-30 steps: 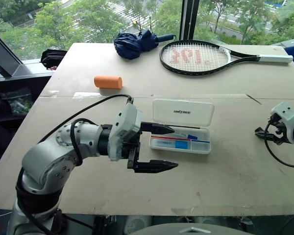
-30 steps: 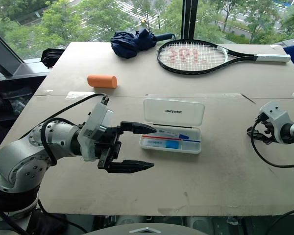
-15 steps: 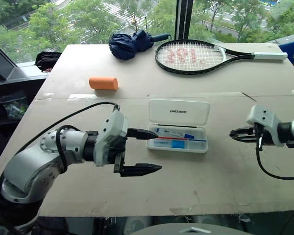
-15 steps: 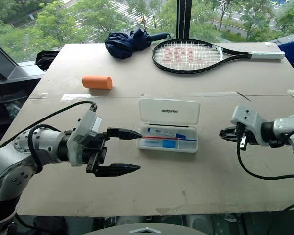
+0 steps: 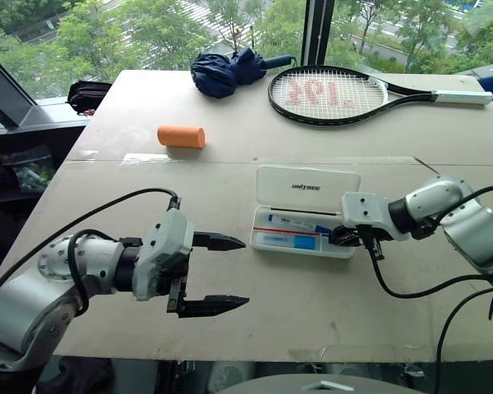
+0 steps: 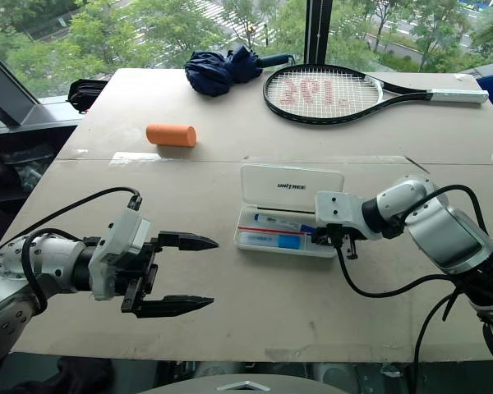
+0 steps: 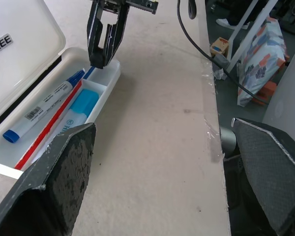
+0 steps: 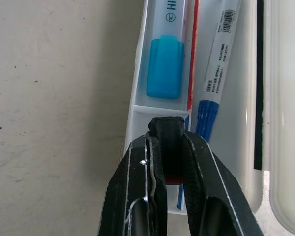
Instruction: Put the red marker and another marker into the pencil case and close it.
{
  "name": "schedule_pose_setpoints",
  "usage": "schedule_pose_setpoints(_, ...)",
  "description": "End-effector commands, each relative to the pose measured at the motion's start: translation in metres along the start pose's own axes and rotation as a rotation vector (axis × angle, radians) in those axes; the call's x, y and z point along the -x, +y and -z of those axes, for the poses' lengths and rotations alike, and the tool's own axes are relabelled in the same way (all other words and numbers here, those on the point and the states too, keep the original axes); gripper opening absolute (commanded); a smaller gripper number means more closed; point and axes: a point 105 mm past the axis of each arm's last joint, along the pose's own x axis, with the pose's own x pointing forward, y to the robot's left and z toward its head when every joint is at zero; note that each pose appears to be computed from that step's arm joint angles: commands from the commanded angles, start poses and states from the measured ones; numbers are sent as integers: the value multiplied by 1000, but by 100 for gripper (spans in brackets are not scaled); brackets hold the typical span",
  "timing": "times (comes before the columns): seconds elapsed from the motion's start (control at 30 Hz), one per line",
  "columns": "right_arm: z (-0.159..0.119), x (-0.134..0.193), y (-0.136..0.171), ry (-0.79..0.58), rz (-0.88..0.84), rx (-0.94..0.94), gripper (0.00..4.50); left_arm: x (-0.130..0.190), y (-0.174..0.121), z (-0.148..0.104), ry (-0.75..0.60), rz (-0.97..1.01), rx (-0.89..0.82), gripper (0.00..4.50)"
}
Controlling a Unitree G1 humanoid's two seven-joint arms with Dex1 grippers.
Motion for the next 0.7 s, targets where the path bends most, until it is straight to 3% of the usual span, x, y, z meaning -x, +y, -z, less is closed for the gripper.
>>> schedule_pose_setpoints(0.03, -6, 2, 3, -15, -12, 5, 3, 3, -4, -9, 7, -14, -51, 450)
schedule_pose_setpoints(0.17, -6, 0, 5, -18, -27, -17, 3, 2, -3, -10, 8, -20, -50, 450)
schedule_pose_setpoints(0.27, -5, -1, 7, -19, -33, -25, 127, 0, -2, -11, 3, -22, -47, 450)
schedule_pose_setpoints(0.37, -8, 3, 6, -42, -11, -20, 282, 0, 0, -10, 5, -28, -38, 450)
schedule_pose_setpoints(0.5, -21, 22, 9, -158, -1, -74, 282, 4, 3, -4, 13, -55, -20, 450)
schedule_pose_setpoints(0.6, -26, 47, 8, -274, -4, -226, 190, 6, 1, 0, 10, -80, -4, 450)
schedule_pose_setpoints(0.67, -19, 69, -7, -318, 77, -333, 100, 8, -1, 3, 7, -106, 10, 450)
schedule_pose_setpoints(0.7, -11, 78, -19, -320, 142, -386, 29, 9, -2, 3, 3, -120, 17, 450)
